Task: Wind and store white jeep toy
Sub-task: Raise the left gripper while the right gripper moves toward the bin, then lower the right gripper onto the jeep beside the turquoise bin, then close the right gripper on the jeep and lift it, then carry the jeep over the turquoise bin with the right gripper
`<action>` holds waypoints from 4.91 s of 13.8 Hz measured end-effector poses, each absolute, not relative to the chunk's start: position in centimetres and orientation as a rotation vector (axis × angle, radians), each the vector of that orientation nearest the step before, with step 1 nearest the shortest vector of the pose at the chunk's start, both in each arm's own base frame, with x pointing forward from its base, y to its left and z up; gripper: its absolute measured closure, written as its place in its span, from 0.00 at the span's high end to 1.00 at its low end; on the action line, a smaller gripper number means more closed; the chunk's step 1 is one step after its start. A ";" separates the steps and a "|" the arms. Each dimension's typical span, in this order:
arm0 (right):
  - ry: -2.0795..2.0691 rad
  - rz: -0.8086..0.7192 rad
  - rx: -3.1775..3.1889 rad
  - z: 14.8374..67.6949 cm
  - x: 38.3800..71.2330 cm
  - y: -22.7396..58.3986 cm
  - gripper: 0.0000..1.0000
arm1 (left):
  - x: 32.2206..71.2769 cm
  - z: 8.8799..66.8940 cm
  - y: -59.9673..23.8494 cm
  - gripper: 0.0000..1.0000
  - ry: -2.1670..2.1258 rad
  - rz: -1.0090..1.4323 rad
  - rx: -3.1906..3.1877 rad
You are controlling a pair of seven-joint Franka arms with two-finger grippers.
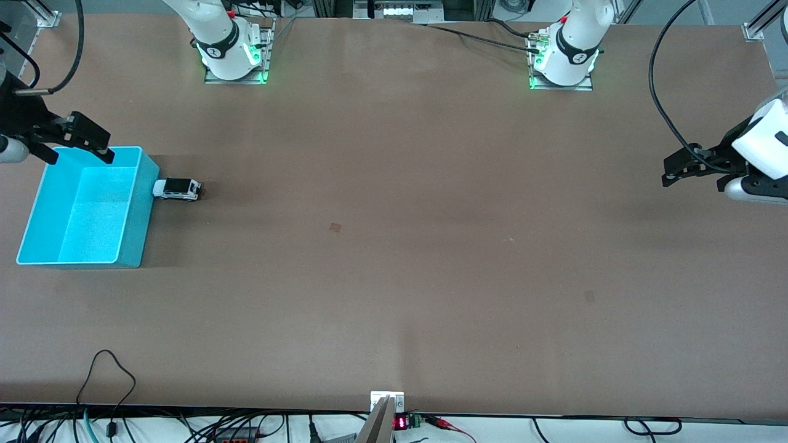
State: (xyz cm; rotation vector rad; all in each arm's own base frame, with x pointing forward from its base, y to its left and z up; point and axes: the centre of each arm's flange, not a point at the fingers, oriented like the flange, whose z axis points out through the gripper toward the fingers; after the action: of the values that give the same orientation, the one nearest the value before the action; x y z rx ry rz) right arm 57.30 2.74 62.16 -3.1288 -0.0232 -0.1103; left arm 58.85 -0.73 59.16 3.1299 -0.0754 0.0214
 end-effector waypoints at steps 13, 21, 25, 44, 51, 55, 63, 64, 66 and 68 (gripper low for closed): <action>-0.800 0.324 -2.952 50.1 58.3 1.8 1.00 | 53.9 57.1 -1.3 1.00 0.155 0.009 3.118; -1.330 0.278 -2.694 36.7 55.4 -4.8 1.00 | 53.8 58.3 -2.2 1.00 0.094 0.035 3.120; -1.357 0.280 -2.674 30.8 52.3 -4.9 1.00 | 53.8 58.3 -2.2 1.00 0.092 0.027 3.121; -1.836 -0.011 -2.534 20.6 46.2 -8.2 1.00 | 53.7 58.3 -2.2 1.00 0.087 -0.018 3.122; -1.852 -0.017 -2.526 20.6 46.2 -8.4 0.51 | 53.7 58.5 -2.2 1.00 0.085 -0.018 3.122; -1.899 -0.092 -2.533 22.3 48.5 -7.0 0.51 | 53.7 58.5 -2.3 1.00 0.084 -0.018 3.122; -1.597 -0.310 -2.726 33.3 58.3 -2.4 0.51 | 53.6 58.5 -2.3 1.00 0.081 -0.022 3.122; -1.506 -0.305 -2.765 34.4 58.9 -2.6 0.51 | 53.6 58.5 -2.4 1.00 0.079 -0.025 3.122; -1.295 -0.300 -2.856 35.7 59.6 -3.5 0.51 | 53.6 58.5 -2.6 1.00 0.074 -0.028 3.123; -1.108 -0.293 -2.932 36.0 59.6 -5.8 0.51 | 53.6 58.6 -2.8 1.00 0.067 -0.025 3.123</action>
State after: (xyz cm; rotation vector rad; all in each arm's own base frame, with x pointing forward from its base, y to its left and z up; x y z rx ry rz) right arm 59.56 -5.77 36.04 -2.9323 -1.1077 -0.2926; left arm 53.60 -2.78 58.61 3.1229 0.0674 -0.0249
